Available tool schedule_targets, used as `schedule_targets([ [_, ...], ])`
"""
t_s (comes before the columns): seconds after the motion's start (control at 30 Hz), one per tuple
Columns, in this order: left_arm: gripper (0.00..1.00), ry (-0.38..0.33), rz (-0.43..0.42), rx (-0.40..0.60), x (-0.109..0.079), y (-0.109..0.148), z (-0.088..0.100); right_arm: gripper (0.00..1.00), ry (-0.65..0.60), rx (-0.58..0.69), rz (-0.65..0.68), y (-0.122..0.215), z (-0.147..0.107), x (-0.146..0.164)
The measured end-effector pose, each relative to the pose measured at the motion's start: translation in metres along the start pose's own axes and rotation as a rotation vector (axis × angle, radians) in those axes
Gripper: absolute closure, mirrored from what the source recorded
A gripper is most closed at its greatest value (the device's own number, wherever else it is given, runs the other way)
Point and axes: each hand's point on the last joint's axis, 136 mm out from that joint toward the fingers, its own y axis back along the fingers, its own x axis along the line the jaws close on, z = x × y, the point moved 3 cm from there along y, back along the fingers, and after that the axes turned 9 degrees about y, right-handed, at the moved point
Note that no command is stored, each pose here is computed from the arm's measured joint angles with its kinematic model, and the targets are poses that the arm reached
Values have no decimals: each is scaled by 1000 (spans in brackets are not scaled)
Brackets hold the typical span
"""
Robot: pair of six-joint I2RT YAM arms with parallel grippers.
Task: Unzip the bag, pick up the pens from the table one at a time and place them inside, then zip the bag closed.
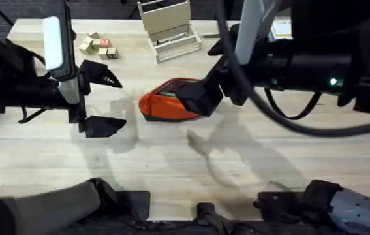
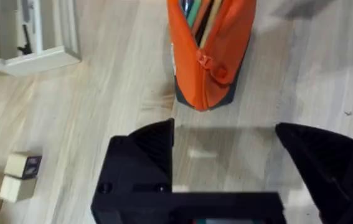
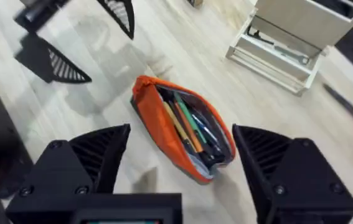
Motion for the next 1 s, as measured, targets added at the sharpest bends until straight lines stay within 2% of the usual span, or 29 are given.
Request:
schedule_targets([
  [0.2, 8, -16, -64, -16, 3, -13, -15, 3, -215, 4, 4, 0, -1, 1],
  [0.37, 7, 12, -107, -43, 5, -22, -26, 3, -409, 5, 4, 0, -1, 1],
  [0.6, 7, 48, -124, -94, 8, -29, -31, 4, -586, 8, 6, 0, -1, 1],
  [0.77, 7, 49, -119, -107, 9, -29, -30, 4, -630, 10, 17, 0, -1, 5],
  [1.0, 7, 51, -120, -110, 9, -29, -29, 3, -615, 16, 60, -2, 4, 24],
])
